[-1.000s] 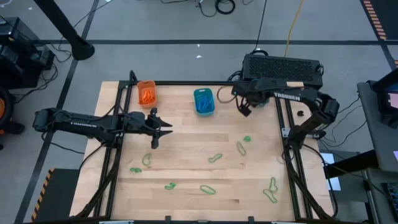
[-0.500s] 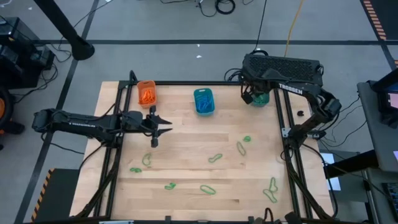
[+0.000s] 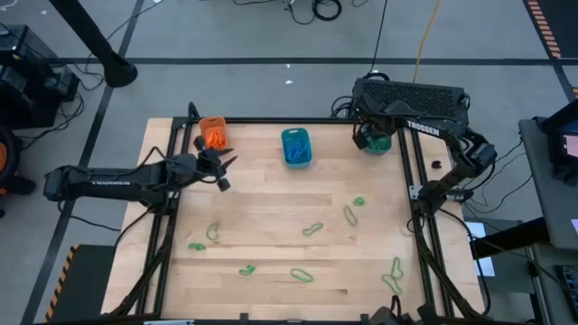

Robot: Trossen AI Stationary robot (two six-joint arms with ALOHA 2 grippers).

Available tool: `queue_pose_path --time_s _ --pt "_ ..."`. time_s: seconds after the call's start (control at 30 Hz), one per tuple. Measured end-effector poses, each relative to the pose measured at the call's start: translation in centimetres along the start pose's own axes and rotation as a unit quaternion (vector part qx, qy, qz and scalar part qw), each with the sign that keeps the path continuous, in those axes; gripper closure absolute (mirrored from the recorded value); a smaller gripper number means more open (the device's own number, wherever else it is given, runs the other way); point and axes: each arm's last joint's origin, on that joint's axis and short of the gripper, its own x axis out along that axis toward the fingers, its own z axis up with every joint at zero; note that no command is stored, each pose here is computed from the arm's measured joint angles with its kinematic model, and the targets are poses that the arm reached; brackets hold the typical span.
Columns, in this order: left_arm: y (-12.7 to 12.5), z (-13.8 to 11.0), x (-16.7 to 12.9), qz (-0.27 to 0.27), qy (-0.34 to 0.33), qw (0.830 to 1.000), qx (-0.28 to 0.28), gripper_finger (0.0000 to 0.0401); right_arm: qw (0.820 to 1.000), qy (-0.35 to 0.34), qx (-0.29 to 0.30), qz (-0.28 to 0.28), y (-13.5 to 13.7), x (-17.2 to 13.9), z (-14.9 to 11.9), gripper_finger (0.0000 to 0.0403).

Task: Sort rubber bands into baskets
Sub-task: Put the green rubber band into the dark blue bin

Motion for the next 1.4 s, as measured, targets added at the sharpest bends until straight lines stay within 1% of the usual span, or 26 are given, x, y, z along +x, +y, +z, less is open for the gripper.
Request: queue_pose_path --time_s 0.2,0.3,0.4,0.53,0.63,0.7,0.77,0.97,1.1,1.2,1.3,1.4 --pt "1.0 -0.8 0.7 0.031 0.040 0.998 0.029 0.0273 1.000 -0.022 0.010 0.007 0.1 0.1 0.4 0.0397" --pt "1.6 -1.3 0.9 0.049 0.066 0.996 0.030 0.0273 1.000 -0.025 0.018 0.006 -0.2 0.2 0.6 0.0381" --pt "2.2 -1.6 1.1 0.065 0.076 0.995 0.023 0.0273 0.999 -0.025 0.027 0.003 -0.6 0.4 0.7 0.0358" --pt "2.4 -1.6 1.2 0.042 0.072 0.996 0.015 0.0273 0.999 -0.024 0.032 0.001 -0.9 0.5 0.7 0.0322" --pt "2.3 -1.6 1.2 0.022 0.068 0.997 0.013 0.0273 1.000 -0.024 0.018 0.002 -0.8 0.4 0.7 0.0295" --pt "2.1 -1.6 1.2 0.002 0.063 0.998 0.012 0.0273 1.000 -0.019 0.005 0.009 -0.7 0.0 0.8 0.0281" --pt "2.0 -1.6 1.2 -0.014 0.062 0.998 0.014 0.0273 0.999 -0.015 -0.008 0.029 -0.4 -0.7 1.0 0.0272" --pt "1.9 -2.2 1.0 -0.029 0.088 0.995 0.033 0.0273 0.991 0.021 -0.077 0.107 2.1 -3.8 0.5 0.0269" --pt "1.9 -1.9 0.8 -0.051 0.069 0.996 0.027 0.0273 0.982 0.032 -0.127 0.132 4.8 -6.2 -0.7 0.0269" --pt "1.8 -1.6 0.6 -0.075 0.051 0.996 0.022 0.0273 0.976 0.036 -0.159 0.142 7.0 -8.1 -2.1 0.0269" --pt "1.8 -1.6 0.4 -0.095 0.043 0.994 0.019 0.0273 0.970 0.042 -0.185 0.152 9.3 -9.9 -4.0 0.0269" --pt "1.7 -1.5 0.2 -0.130 0.030 0.991 0.016 0.0273 0.958 0.058 -0.213 0.185 11.6 -11.5 -6.4 0.0269"
